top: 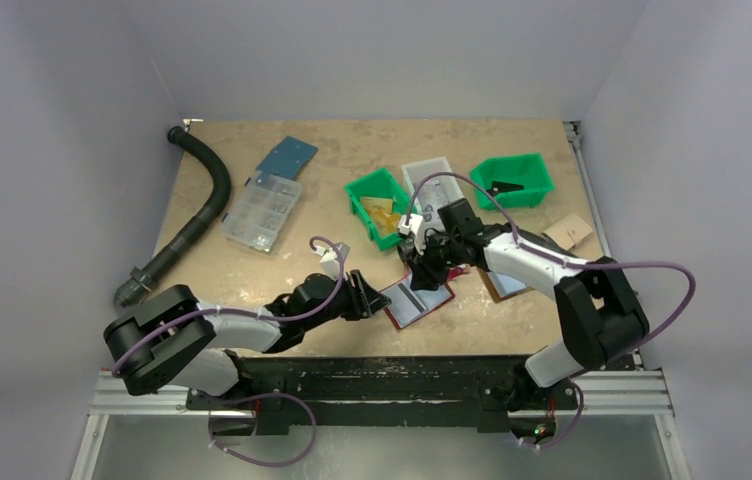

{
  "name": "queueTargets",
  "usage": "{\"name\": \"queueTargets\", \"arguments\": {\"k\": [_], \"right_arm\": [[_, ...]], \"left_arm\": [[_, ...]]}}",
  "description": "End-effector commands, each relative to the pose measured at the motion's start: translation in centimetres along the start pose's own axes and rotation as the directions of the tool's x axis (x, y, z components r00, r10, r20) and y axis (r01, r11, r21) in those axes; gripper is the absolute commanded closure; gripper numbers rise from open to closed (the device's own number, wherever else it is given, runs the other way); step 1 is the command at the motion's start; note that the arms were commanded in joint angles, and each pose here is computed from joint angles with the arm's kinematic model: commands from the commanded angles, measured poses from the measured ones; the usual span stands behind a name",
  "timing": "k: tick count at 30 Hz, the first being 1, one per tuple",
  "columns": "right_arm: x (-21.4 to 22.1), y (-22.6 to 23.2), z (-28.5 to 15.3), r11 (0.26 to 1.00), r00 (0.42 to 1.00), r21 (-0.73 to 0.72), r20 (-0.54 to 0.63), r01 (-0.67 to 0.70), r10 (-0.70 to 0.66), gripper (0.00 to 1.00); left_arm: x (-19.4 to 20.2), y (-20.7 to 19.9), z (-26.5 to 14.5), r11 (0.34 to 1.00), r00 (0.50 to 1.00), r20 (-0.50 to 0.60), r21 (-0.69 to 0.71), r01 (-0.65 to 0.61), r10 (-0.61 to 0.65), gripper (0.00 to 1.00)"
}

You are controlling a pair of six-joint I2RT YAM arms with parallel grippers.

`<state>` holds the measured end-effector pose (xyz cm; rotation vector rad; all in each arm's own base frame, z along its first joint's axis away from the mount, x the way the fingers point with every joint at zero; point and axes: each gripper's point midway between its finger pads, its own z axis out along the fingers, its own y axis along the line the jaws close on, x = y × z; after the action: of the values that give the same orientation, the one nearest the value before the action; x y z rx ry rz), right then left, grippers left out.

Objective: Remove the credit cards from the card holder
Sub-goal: Remove the credit card from the card holder.

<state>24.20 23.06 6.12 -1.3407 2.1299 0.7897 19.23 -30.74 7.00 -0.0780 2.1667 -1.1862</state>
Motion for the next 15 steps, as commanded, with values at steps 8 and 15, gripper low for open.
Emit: {"name": "queueTargets", "arguments": {"k": [8, 15], "right_arm": [[-1.3, 0.2, 0.7, 0.992, 0.992, -0.031, 0.013, -0.125, 0.126, 0.59], [-0.7, 0.2, 1.3, 0.982, 0.983, -0.040, -0.018, -0.183, 0.182, 0.57]], "left_arm": [[-0.4, -2.4, 1.8, 0.993, 0.998, 0.007, 0.102, 0.054, -0.055, 0.60], [0.1, -2.1, 2.4, 0.992, 0.996, -0.008, 0.091, 0.086, -0.086, 0.60]]}}
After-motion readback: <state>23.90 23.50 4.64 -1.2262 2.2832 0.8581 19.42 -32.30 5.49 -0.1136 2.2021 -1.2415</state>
